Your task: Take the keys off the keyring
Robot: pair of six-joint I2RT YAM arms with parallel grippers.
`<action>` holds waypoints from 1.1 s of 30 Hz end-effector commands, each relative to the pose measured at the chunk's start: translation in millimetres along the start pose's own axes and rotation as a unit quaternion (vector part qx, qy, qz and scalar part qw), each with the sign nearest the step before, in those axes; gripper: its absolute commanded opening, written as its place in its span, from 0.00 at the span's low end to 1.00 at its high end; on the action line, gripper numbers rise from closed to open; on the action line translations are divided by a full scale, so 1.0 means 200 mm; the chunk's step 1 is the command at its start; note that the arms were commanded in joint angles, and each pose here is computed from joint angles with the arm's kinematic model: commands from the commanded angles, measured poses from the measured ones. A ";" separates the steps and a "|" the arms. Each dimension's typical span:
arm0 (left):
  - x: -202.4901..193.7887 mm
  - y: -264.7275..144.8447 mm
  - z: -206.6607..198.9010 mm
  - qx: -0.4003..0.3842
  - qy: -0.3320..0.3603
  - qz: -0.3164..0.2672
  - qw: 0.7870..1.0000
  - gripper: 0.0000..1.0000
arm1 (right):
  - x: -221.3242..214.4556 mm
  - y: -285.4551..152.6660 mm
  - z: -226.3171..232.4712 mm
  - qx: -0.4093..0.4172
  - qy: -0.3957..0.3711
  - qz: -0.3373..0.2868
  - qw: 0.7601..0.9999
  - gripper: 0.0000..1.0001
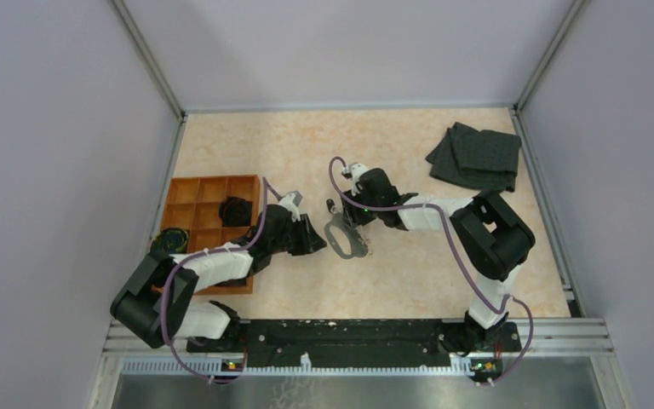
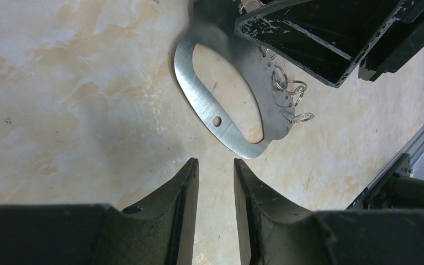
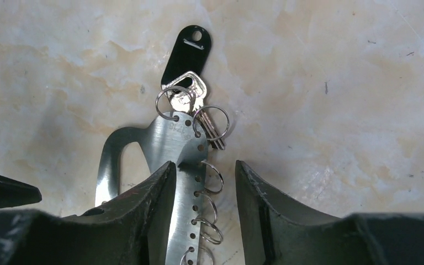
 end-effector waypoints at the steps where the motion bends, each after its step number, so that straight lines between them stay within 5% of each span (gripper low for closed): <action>1: 0.04 0.00 -0.03 -0.018 0.008 -0.009 1.000 0.36 | 0.08 0.02 0.03 0.018 -0.002 -0.020 1.000 0.41; 9: 0.03 0.01 -0.02 -0.021 0.006 -0.006 1.000 0.35 | 0.09 -0.01 0.03 0.015 0.029 -0.025 0.999 0.27; 16: 0.04 0.01 -0.02 -0.027 0.004 -0.009 1.000 0.36 | 0.11 -0.06 0.04 0.014 0.047 -0.036 0.998 0.00; 33: 0.09 -0.10 -0.04 -0.094 0.045 -0.084 0.991 0.60 | 0.19 -0.44 0.19 0.122 0.033 -0.140 0.982 0.00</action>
Point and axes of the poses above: each gripper's point midway between its finger pads, its own y axis out along the fingers, its own z axis along the line the jaws close on, x = y × z, the point moved 10 cm from there along -y, back along the fingers, and after that the axes turned 2 degrees about -y, right-handed, at the moved point
